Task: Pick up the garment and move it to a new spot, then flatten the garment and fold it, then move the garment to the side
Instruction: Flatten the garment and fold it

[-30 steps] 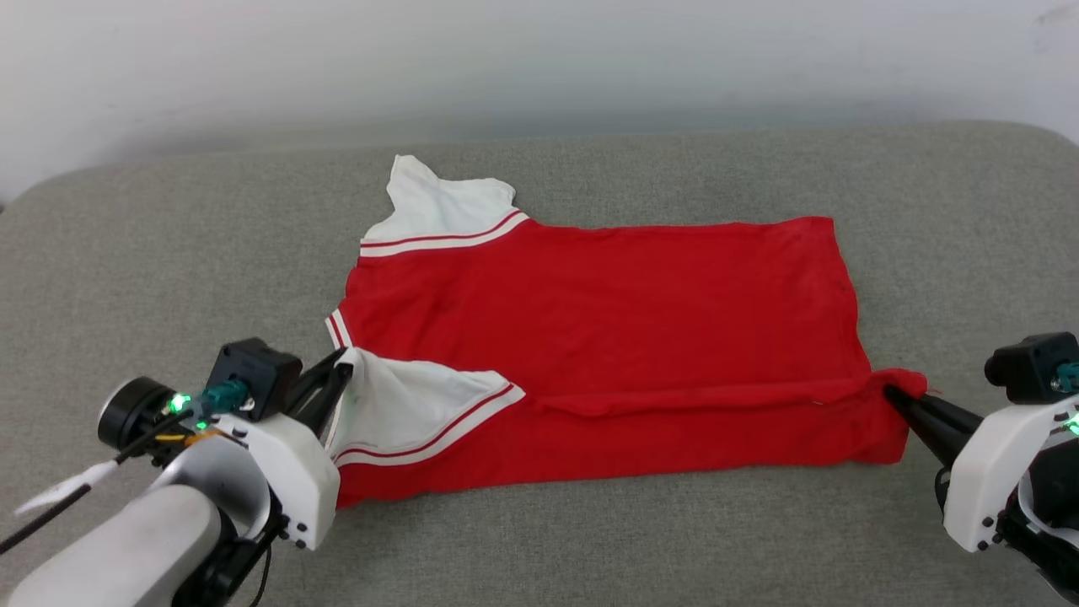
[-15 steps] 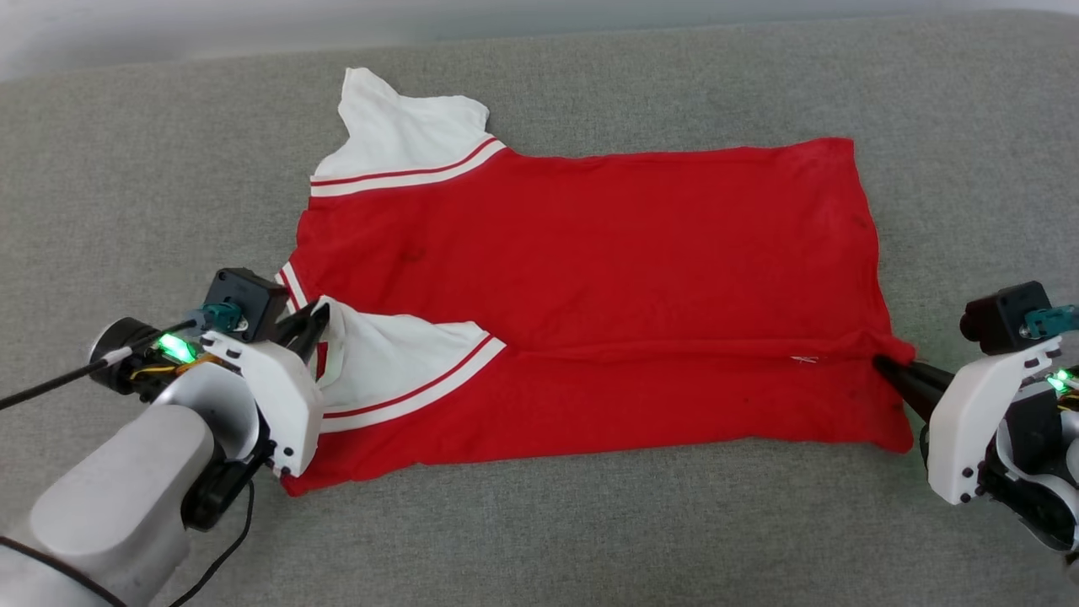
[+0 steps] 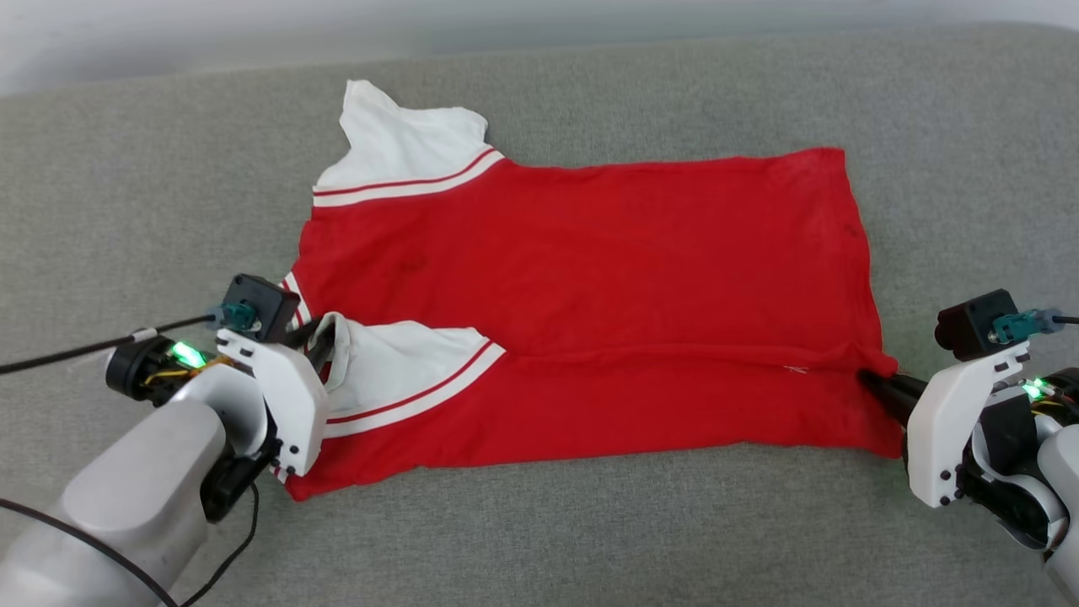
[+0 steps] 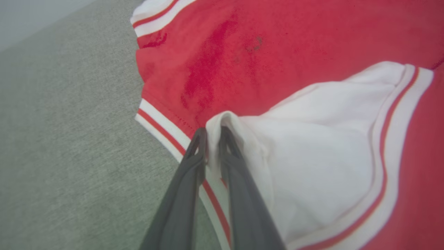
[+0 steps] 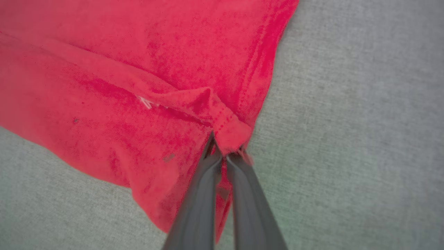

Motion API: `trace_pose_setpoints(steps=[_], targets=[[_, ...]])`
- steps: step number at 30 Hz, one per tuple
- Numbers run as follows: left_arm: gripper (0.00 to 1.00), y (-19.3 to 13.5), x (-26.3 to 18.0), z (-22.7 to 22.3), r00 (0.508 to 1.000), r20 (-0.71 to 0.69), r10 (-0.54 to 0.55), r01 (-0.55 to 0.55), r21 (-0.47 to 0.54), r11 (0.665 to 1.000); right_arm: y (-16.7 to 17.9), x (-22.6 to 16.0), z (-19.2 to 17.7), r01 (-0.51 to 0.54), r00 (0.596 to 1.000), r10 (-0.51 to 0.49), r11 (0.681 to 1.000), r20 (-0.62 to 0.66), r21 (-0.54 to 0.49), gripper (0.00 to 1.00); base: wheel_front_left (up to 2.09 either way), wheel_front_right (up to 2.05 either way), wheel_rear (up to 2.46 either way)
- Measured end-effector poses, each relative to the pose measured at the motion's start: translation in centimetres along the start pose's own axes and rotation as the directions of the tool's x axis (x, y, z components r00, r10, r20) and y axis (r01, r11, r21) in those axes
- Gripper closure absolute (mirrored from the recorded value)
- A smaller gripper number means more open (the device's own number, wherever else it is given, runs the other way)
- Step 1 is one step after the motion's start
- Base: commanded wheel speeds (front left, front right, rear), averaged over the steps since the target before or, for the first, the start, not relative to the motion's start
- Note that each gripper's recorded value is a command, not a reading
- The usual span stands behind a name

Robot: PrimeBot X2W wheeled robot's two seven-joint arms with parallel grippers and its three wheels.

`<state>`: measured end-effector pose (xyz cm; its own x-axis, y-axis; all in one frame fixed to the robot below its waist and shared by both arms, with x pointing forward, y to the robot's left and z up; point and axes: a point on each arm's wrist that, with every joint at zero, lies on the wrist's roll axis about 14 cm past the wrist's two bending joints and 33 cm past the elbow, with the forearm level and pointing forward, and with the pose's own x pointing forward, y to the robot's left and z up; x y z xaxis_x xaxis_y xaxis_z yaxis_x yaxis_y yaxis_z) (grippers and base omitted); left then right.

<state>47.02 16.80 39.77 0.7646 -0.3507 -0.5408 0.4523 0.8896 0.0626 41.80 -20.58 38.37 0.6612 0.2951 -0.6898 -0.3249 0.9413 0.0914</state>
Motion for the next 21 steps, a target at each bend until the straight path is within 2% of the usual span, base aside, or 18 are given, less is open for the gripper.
trace_pose_setpoints(steps=[9, 16, 21], targets=[[0.00, 1.7, -2.7, 4.1, 0.998, 0.060, 0.034, -0.036, 0.034, 0.999, 0.8, -1.9, 3.8, -0.003, 0.988, 0.010, 0.999, 0.154, -0.048, 0.00, 0.00, 0.00, 0.00], [0.00, 2.6, -5.1, 5.4, 0.997, -0.065, 0.028, -0.024, 0.065, 0.998, 1.9, -3.0, 6.1, -0.014, 0.972, 0.033, 0.996, 0.232, -0.086, 0.00, 0.00, 0.00, 0.00], [0.00, 0.8, -6.1, 3.8, 0.967, -0.248, -0.055, 0.062, 0.019, 0.998, 2.5, -3.2, 6.4, -0.025, 0.969, 0.047, 0.995, 0.241, -0.097, 0.00, 0.00, 0.00, 0.00]])
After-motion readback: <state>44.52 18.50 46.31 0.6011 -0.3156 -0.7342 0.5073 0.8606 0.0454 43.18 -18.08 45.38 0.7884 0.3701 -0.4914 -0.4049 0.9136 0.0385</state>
